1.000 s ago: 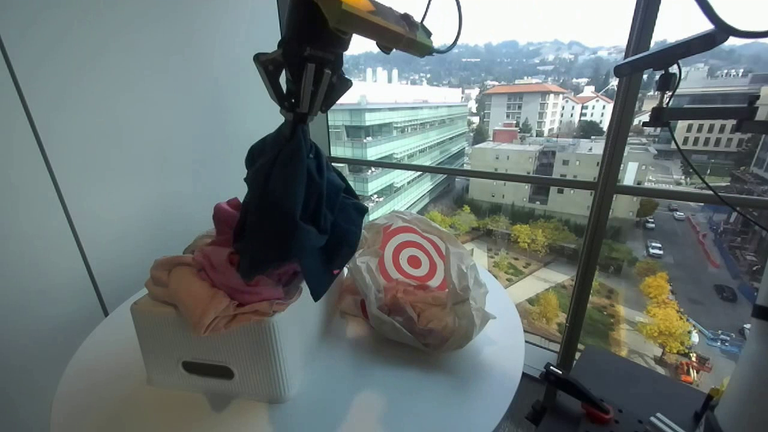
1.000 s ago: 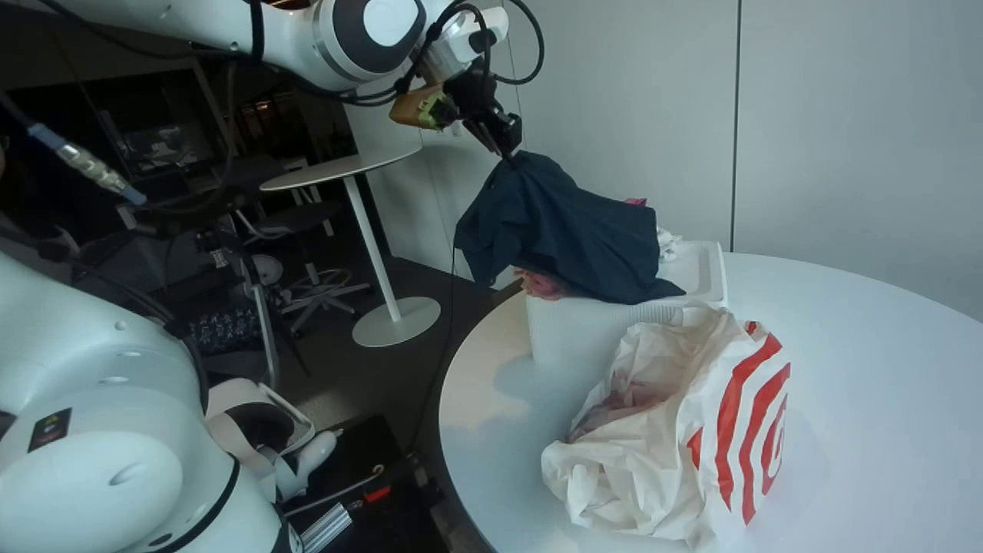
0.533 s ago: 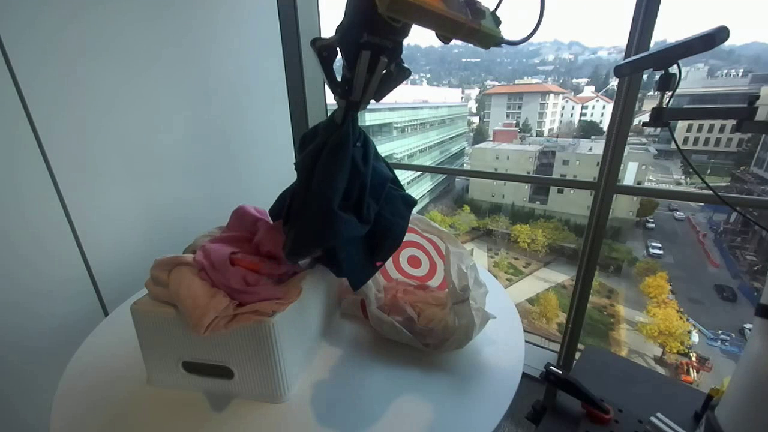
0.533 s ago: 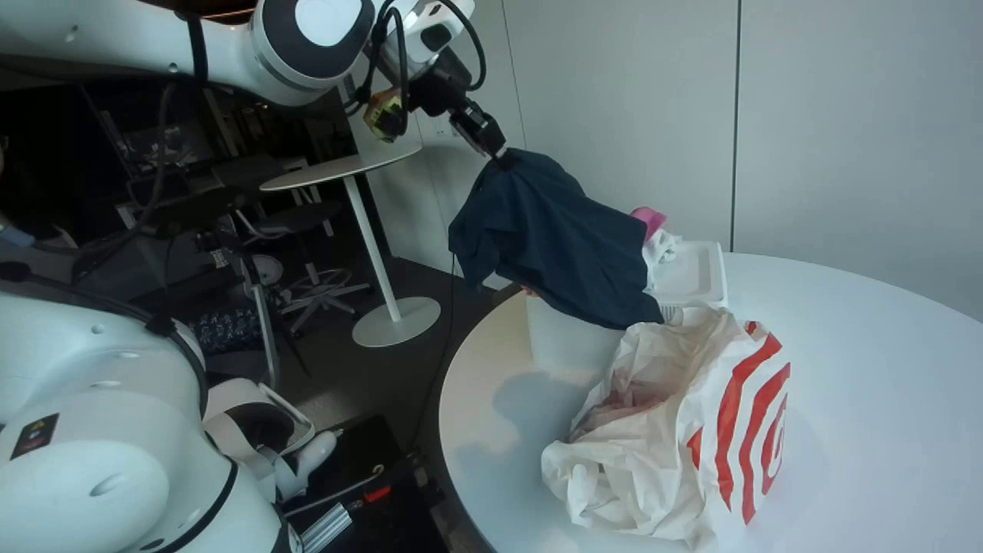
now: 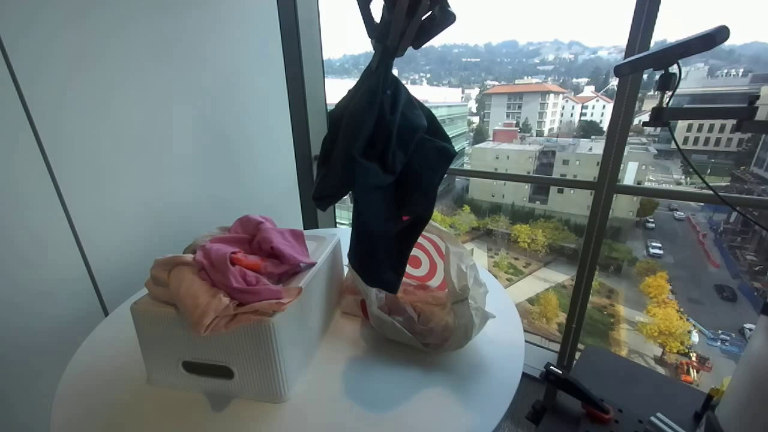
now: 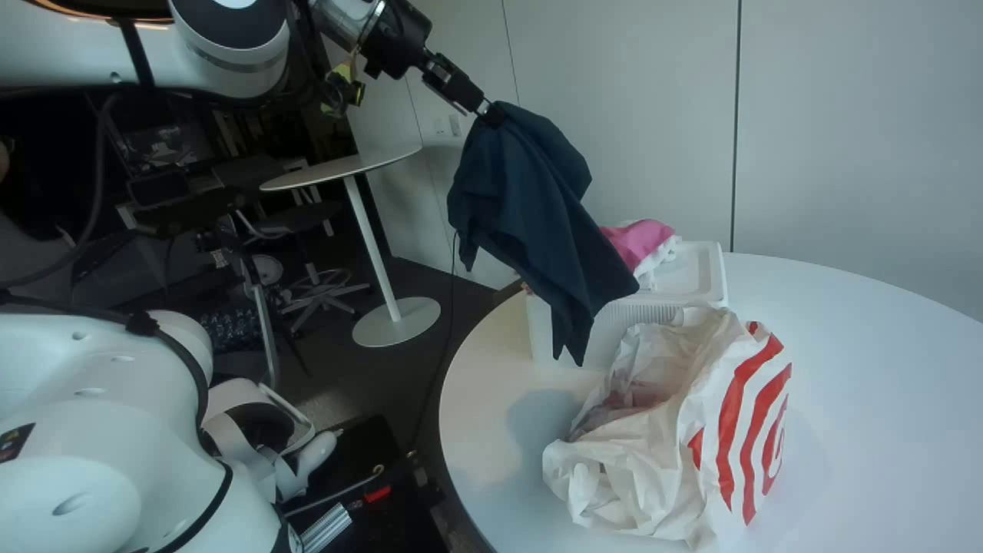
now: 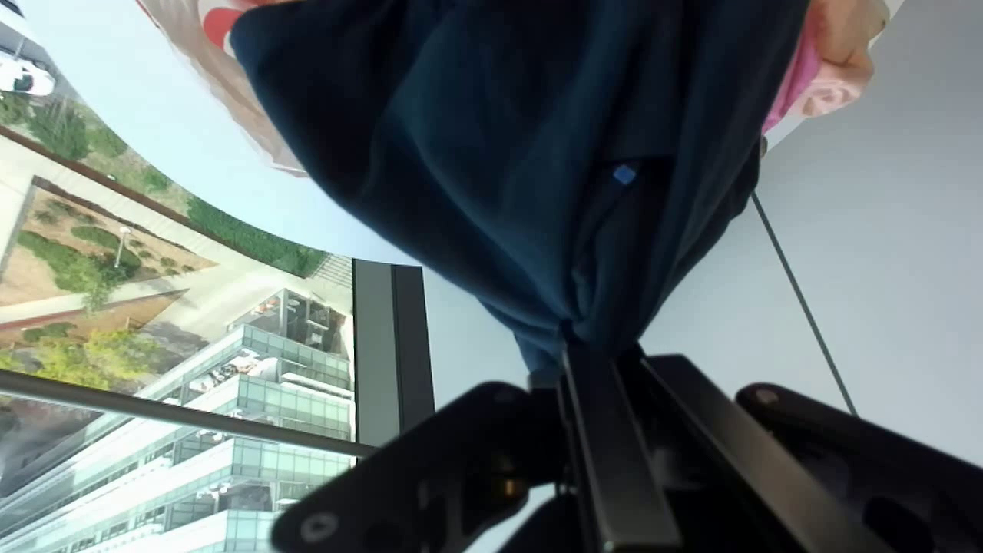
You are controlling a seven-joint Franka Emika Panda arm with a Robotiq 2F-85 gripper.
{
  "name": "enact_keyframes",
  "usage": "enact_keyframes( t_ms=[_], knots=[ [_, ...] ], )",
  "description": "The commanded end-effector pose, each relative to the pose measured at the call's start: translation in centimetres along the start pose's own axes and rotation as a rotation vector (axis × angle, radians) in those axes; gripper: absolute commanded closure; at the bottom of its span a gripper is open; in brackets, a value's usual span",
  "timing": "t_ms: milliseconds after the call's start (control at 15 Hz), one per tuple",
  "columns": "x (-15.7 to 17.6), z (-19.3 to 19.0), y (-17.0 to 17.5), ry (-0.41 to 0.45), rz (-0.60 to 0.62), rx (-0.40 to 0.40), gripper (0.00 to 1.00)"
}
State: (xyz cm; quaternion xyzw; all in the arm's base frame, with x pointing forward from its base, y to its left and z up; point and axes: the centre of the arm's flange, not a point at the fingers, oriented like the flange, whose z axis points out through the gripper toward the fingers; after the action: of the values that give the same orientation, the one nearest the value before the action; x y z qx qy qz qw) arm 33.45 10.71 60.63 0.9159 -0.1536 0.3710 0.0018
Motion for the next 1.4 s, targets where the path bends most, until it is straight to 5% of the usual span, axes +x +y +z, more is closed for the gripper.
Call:
enact_keyframes(
  t_ms=[0, 800, 1333],
  knots=[
    [-0.2, -1.1, 1.6, 0.047, 0.059, -0.047, 0.98],
    [-1.9, 11.8, 7.7, -0.180, 0.135, -0.160, 0.96],
    [-0.2, 13.5, 7.1, -0.043, 0.030, -0.321, 0.96]
  ],
)
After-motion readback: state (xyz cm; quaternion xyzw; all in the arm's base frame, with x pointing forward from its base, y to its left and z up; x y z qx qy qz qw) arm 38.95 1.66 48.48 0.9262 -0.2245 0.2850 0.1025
